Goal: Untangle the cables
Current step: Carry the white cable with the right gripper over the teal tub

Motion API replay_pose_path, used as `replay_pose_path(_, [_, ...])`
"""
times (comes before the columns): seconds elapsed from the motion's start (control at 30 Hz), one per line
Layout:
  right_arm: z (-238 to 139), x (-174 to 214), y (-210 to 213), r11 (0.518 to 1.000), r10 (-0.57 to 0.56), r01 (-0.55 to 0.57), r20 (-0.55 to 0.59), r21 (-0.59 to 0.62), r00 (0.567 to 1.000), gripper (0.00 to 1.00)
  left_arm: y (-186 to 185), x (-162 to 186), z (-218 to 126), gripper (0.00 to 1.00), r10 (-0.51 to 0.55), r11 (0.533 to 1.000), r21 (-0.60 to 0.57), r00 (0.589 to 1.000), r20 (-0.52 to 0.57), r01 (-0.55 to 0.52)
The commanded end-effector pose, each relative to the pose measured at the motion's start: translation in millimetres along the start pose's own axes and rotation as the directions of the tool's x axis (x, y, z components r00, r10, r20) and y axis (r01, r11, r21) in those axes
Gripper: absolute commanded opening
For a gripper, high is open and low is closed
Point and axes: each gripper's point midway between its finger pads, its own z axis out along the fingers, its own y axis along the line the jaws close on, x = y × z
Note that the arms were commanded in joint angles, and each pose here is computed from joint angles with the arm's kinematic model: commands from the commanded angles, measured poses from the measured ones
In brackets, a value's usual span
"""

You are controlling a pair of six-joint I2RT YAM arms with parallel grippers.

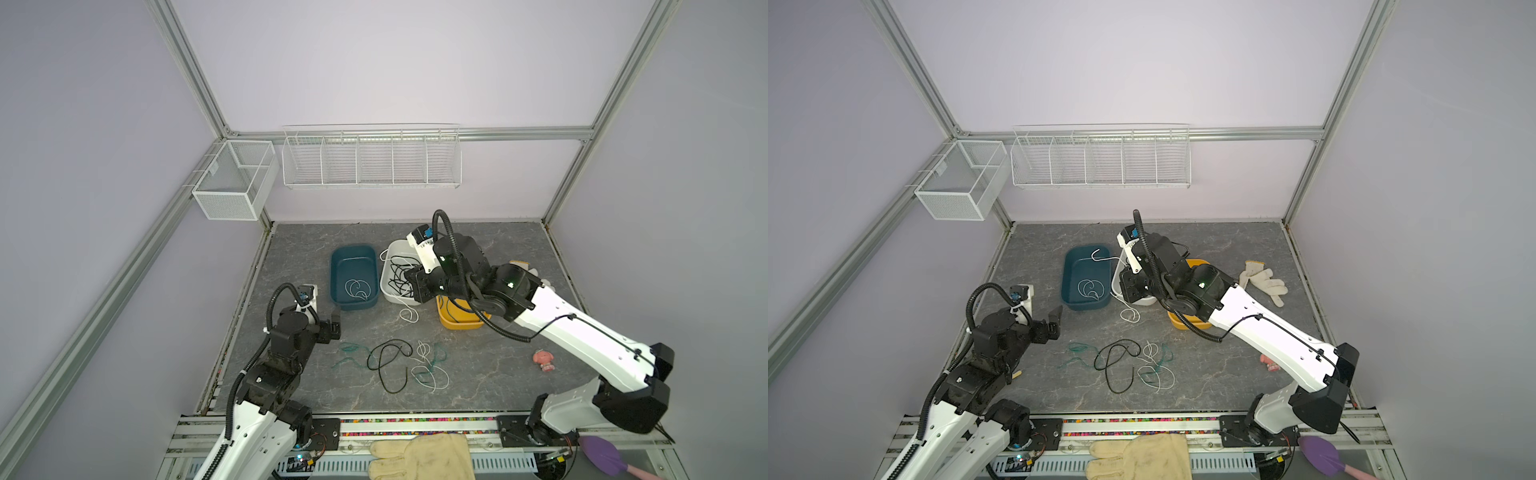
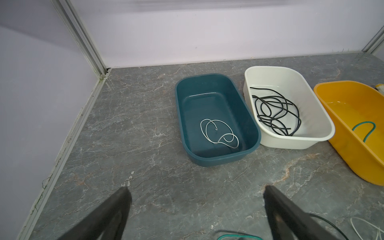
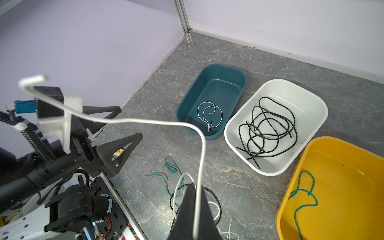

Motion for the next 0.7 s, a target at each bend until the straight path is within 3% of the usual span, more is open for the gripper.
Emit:
replay_pose_path(0.0, [9.3,-4.2,-0.7,1.000,-0.013,0.013,-0.020,-0.013,1.000,0.06,2.0,-0.6,-1.3,0.99,0.033,0.999,-0.012,0.999,0.017,-0.032])
replay_pose_path(0.67, [85.5,-25.8,-29.1,0.999,0.042,-0.042,-0.094,0.003,0.995,0.06,4.6,-0.2,-0.7,0.99,0.052,0.998,-0.029,0.998,0.032,-0.051])
